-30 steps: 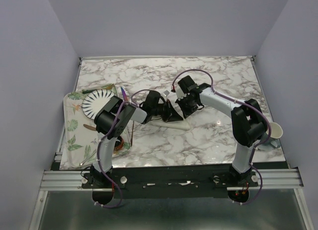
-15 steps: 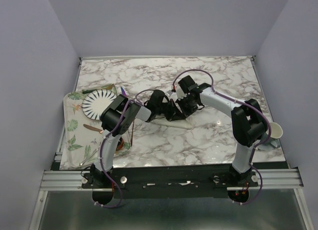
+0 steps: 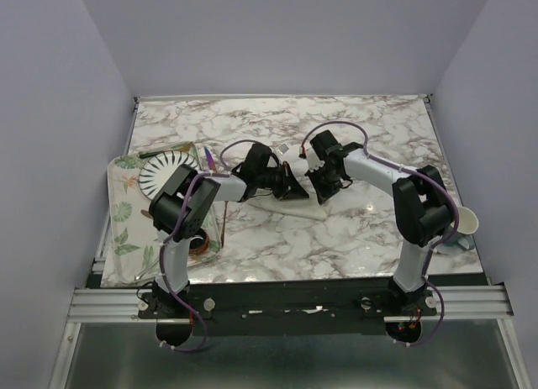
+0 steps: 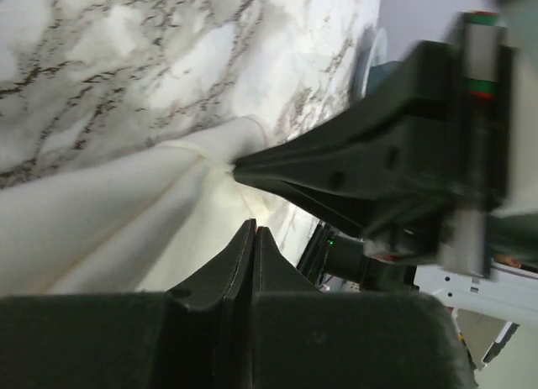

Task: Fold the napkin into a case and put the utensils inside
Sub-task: Stuff the top corner of the smaller-rectangle-folded napkin into the folded napkin.

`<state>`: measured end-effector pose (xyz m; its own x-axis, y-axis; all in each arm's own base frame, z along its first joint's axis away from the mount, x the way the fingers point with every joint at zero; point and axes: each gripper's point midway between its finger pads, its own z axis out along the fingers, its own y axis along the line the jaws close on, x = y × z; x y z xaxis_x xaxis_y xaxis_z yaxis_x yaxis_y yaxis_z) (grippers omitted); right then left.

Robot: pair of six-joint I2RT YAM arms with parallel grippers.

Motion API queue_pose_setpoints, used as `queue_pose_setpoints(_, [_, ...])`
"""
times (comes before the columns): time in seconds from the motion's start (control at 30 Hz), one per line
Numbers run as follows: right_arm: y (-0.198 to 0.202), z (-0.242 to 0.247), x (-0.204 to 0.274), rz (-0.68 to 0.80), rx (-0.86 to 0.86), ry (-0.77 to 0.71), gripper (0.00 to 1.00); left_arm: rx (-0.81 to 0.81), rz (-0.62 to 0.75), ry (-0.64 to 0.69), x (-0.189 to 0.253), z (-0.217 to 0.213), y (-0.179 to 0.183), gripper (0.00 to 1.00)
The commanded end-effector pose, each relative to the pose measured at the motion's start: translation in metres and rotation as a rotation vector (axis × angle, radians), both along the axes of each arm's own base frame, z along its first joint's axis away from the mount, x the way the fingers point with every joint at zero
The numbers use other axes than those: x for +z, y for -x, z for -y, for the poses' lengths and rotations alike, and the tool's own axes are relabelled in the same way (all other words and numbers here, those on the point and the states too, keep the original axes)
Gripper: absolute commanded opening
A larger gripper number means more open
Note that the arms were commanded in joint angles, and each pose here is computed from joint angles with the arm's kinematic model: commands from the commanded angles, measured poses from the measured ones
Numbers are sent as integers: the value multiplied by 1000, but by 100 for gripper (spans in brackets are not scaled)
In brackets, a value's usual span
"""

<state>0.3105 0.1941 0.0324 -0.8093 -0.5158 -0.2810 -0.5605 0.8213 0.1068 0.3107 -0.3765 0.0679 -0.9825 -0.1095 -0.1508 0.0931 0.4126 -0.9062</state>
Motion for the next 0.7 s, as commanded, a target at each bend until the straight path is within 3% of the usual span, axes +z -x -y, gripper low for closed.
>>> queue_pose_setpoints(0.0, [4,-5,-6,-21,17,-25,1,-25,17,-27,11,-11,13,7])
queue_pose_setpoints(0.17, [6,-8,-1,-19,23,-43,1,-5,-56,-95,-21,-16,13,1])
queue_pose_setpoints(0.43, [9,-15,0,-55,43,-74,1,36,-127,-142,-63,0,-4,0])
queue_pose_setpoints(0.67, [18,-2,-29,-116,36,-2,1,93,-199,-46,-57,6,-5,0])
